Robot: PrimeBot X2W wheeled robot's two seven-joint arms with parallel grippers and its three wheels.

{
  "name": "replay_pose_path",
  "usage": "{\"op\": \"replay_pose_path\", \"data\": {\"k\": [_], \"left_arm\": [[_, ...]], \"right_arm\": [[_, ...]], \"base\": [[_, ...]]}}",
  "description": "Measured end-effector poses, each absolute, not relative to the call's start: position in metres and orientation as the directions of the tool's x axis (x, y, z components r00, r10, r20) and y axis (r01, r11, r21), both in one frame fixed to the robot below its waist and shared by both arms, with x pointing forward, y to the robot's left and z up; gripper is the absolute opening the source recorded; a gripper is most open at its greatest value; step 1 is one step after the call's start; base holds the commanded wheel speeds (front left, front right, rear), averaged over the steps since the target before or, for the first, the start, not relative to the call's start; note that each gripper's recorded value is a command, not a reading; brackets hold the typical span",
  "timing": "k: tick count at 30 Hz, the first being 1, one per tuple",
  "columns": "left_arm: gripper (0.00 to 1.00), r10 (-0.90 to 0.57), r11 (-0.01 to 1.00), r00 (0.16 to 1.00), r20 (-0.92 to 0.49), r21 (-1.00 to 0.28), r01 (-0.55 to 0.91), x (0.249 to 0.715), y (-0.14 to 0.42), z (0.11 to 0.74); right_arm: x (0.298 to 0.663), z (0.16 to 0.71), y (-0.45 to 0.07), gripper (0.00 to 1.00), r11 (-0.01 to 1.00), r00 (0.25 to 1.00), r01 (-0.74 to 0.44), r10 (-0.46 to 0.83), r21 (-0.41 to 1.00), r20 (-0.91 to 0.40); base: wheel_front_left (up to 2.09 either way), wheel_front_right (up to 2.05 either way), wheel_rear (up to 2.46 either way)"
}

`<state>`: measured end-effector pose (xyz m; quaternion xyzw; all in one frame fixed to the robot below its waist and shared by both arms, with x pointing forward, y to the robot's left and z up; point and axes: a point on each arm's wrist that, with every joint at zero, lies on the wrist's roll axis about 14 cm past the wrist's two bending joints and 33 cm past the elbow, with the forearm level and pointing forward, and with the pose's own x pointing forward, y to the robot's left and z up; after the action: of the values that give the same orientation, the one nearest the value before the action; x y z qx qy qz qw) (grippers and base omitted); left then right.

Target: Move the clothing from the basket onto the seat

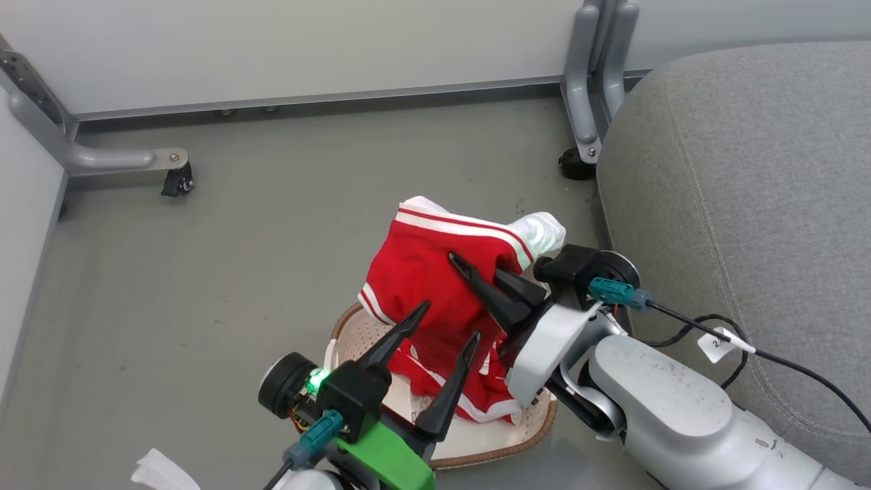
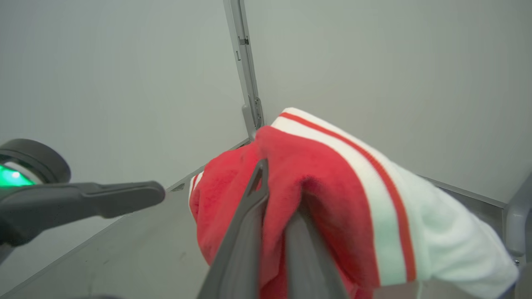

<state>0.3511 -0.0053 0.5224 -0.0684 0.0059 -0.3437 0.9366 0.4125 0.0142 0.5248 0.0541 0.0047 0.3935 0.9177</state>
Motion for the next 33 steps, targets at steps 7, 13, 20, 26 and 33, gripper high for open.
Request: {"op": "replay_pose_path", "data": {"k": [7, 13, 20, 26, 33], "left_arm": [[1.00, -0.657, 0.748, 0.754, -0.006, -0.129, 0.651, 0.350, -0.008, 0.509], [1.00, -0.680, 0.730, 0.733, -0.031, -0.130, 0.671, 0.351, -0.015, 0.499], [1.00, -0.735, 0.677, 0.676, -0.061, -0.124, 0.725, 0.350, -0.036, 0.487], [1.00, -0.778, 0.627, 0.626, -0.055, -0.128, 0.768, 0.353, -0.057, 0.486], [1.00, -0.828, 0.560, 0.558, -0.048, -0.111, 0.821, 0.359, -0.080, 0.487]], "right_arm": [[0.417, 0.517, 0.000, 0.00, 0.721, 0.728, -0.682, 0.685, 0.120, 0.022], [0.423, 0.516, -0.019, 0.00, 0.763, 0.771, -0.633, 0.636, 0.128, 0.023], [0.428, 0.514, -0.053, 0.00, 0.825, 0.835, -0.547, 0.549, 0.144, 0.028], [0.430, 0.512, -0.093, 0.00, 0.884, 0.895, -0.444, 0.445, 0.148, 0.025], [0.427, 0.512, -0.142, 0.00, 0.939, 0.950, -0.313, 0.312, 0.145, 0.024]], "base": [[0.00, 0.00, 0.00], [0.00, 0.00, 0.00], [0.00, 0.00, 0.00], [0.00, 0.00, 0.00], [0.00, 0.00, 0.00]]}}
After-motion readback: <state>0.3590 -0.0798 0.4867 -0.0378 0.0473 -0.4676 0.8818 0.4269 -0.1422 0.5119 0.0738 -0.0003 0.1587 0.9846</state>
